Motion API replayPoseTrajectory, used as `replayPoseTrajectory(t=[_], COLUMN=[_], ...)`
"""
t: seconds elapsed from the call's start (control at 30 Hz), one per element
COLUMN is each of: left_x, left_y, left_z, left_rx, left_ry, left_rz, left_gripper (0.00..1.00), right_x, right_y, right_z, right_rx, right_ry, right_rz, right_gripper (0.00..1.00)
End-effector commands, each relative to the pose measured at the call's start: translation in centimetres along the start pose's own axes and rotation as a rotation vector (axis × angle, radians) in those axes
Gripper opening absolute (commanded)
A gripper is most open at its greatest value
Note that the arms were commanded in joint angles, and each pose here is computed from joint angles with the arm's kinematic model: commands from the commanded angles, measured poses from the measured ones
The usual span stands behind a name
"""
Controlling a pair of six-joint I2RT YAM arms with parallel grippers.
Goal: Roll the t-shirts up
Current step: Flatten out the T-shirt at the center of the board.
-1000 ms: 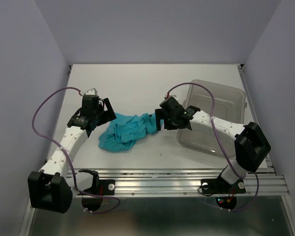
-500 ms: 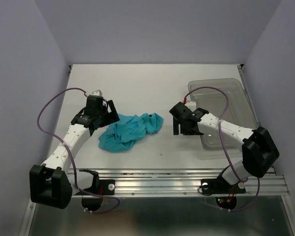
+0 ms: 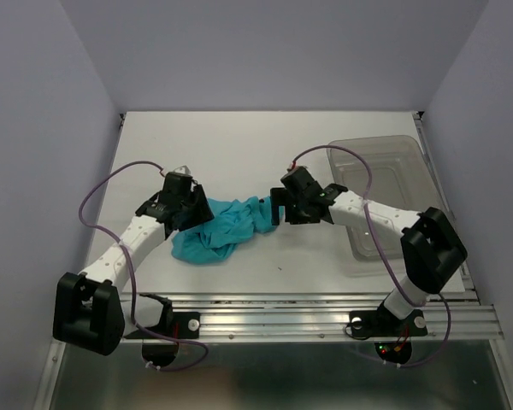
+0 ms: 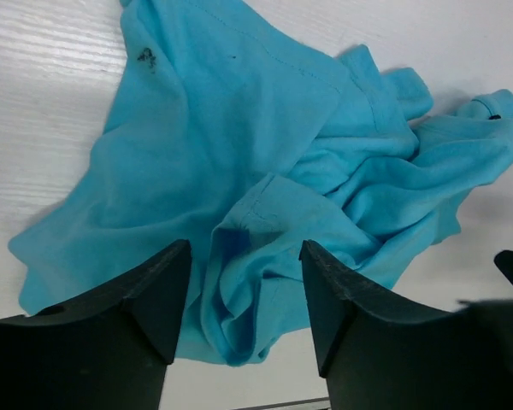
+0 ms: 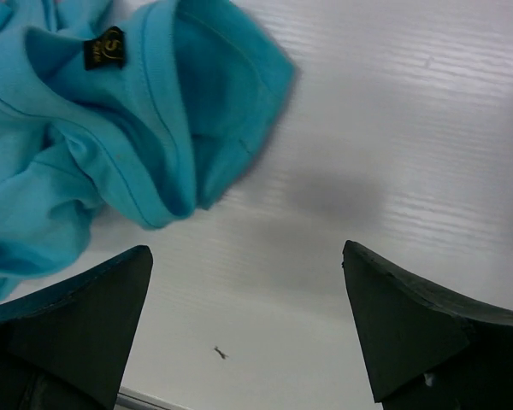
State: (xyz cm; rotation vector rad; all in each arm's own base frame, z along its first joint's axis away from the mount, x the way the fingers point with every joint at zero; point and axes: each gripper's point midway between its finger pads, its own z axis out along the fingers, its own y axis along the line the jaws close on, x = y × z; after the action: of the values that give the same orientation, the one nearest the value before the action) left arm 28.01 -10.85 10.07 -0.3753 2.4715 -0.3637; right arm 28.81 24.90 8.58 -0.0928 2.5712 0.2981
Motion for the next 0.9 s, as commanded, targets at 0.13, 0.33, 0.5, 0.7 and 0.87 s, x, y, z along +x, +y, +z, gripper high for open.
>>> replayPoseTrajectory(t=[0.13, 0.33, 0.5, 0.7, 0.87], left_x=[0.6, 0.4, -1.8, -12.4, -22.7], left_y=[-1.1, -1.2, -2.1, -4.9, -6.5], left_z=[1.2, 1.4, 0.4, -5.0, -11.9], left_rx=[0.046, 0.041, 0.045, 0.009, 0.032], left_ry=[0.018, 0.028, -0.025, -0.259, -0.472], left_rz=[-0.04, -0.044, -0.05, 0.02, 0.013], left_gripper=[0.5, 0.0, 0.0, 0.0, 0.0], right_x=[-3.0, -2.9, -4.9, -12.4, -19.8], right_y=[6.5, 7.1, 8.7, 10.1, 11.3], right_z=[2.8, 5.1, 4.2, -0.2, -7.0], right_rx=[-0.232, -0.237, -0.295, -0.267, -0.281], right_ry=[-0.057, -0.051, -0.099, -0.303, -0.516], right_rz=[-0.01, -0.006, -0.025, -0.064, -0.059], right_gripper=[0.88, 0.54, 0.06, 0.01, 0.01])
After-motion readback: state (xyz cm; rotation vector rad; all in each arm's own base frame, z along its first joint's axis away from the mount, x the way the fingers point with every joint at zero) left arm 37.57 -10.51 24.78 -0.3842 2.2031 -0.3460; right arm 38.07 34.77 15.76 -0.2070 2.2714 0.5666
